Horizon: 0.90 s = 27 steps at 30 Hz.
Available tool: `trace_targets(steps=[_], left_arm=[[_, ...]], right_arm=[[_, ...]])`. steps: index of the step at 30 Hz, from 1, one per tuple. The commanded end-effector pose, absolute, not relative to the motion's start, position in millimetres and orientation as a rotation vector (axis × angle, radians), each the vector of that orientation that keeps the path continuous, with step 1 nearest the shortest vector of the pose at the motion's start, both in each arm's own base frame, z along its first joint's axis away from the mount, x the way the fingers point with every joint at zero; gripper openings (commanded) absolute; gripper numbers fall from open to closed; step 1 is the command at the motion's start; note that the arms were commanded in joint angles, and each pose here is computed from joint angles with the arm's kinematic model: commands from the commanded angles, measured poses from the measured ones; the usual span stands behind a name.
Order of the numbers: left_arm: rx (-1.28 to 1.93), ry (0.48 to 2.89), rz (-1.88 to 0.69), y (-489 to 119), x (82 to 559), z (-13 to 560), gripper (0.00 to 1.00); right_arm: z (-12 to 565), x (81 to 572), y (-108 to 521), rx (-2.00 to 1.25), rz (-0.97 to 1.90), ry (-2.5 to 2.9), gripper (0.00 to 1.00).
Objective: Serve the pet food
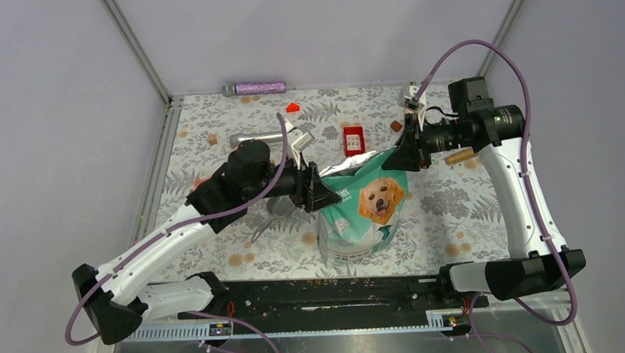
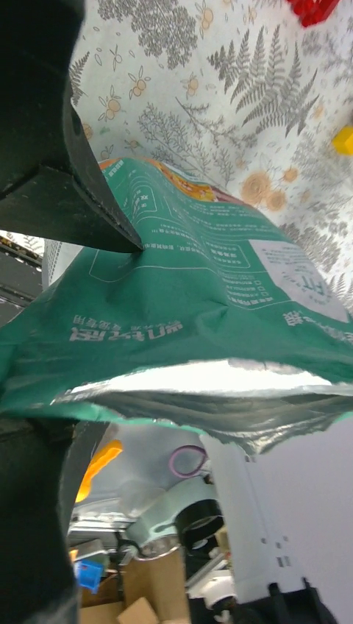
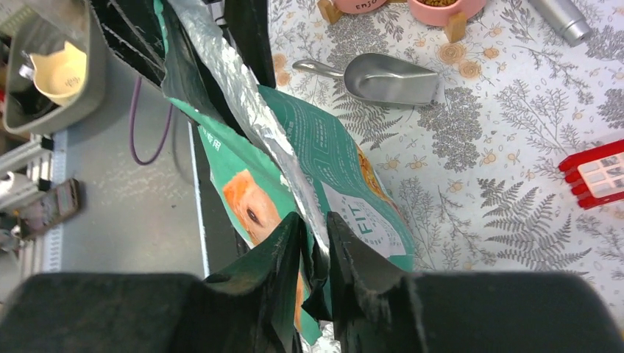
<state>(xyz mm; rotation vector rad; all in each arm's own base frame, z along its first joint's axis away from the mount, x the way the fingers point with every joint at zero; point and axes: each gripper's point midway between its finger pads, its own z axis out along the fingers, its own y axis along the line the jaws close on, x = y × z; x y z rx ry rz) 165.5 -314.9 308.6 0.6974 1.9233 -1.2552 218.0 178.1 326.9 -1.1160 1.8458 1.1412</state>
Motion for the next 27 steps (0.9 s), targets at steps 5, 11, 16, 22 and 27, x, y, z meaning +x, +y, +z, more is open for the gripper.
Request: trace_targets(steps=[5,11,16,22,27], left_arm=[[0.895,1.705,-1.2,-319,168,338,0.63],[0.946,1.639,-1.092,-317,179,351,0.31],[0.984,1.583,-1.071,-314,176,358,0.0],[1.014,1.513,-1.103,-311,165,364,0.0],[1.073,1.463,-1.109,-308,155,363,0.0]], right_arm=[[329,204,170,-1.29,1.027,1.721,0.34],[333,194,166,-1.403,0.967,1.634,0.45],[339,196,168,-1.465,0.927,1.547,0.5],[336,192,180,-1.59,0.884,1.495,0.49],[339,188,181,-1.655,0.839,1.424,0.34]])
